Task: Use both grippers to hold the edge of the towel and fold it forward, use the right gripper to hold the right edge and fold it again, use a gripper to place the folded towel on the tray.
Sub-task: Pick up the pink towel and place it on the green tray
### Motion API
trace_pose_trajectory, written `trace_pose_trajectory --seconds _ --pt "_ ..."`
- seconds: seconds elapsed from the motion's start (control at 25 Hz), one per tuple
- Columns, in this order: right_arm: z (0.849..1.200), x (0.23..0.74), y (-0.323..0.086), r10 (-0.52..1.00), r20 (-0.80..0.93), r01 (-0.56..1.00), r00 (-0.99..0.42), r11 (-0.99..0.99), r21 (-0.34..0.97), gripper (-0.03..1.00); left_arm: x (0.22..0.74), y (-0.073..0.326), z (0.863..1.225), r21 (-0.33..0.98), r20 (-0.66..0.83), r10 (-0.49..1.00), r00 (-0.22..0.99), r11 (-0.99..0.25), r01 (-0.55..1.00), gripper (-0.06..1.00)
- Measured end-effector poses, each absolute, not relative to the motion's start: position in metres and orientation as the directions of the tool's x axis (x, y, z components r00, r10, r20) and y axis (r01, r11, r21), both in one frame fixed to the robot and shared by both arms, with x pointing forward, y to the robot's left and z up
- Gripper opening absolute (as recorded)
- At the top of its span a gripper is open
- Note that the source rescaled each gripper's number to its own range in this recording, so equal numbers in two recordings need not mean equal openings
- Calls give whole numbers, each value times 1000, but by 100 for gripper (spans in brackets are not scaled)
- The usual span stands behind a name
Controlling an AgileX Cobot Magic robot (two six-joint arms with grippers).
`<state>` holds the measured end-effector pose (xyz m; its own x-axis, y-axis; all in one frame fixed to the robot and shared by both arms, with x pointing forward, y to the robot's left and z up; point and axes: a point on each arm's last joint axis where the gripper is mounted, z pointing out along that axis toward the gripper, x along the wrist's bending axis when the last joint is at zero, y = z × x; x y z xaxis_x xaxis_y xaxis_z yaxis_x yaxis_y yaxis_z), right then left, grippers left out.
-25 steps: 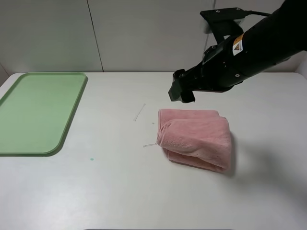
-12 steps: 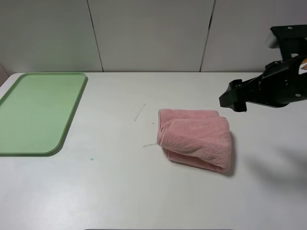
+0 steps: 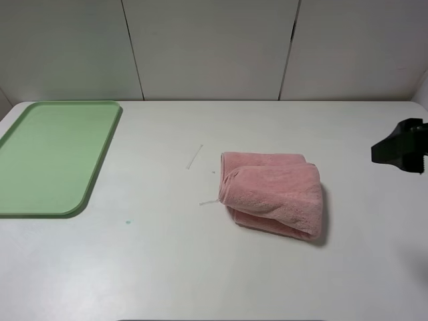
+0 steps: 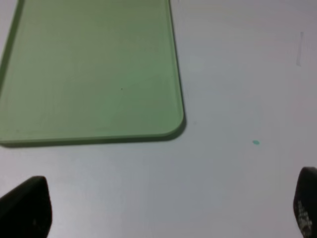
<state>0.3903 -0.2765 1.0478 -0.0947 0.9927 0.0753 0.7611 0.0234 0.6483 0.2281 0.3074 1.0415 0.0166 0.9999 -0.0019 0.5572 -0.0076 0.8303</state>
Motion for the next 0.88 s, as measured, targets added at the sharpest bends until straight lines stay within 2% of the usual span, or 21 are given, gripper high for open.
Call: trace_pose_trajectory --seconds 0.2,0.36,0.56,0.88 --pt "1056 361 -285 995 79 753 -58 -9 658 100 228 307 1042 830 -2 1000 17 -8 557 98" --pt "1048 339 -292 996 85 732 -6 -54 680 100 228 307 1042 830 -2 1000 17 -8 557 98" --pt "1053 315 -296 994 97 645 41 -101 757 100 228 307 1042 830 -2 1000 17 -8 557 98" --pt "1057 281 -293 997 71 608 -1 -56 792 100 228 307 1042 830 -2 1000 17 -8 557 98"
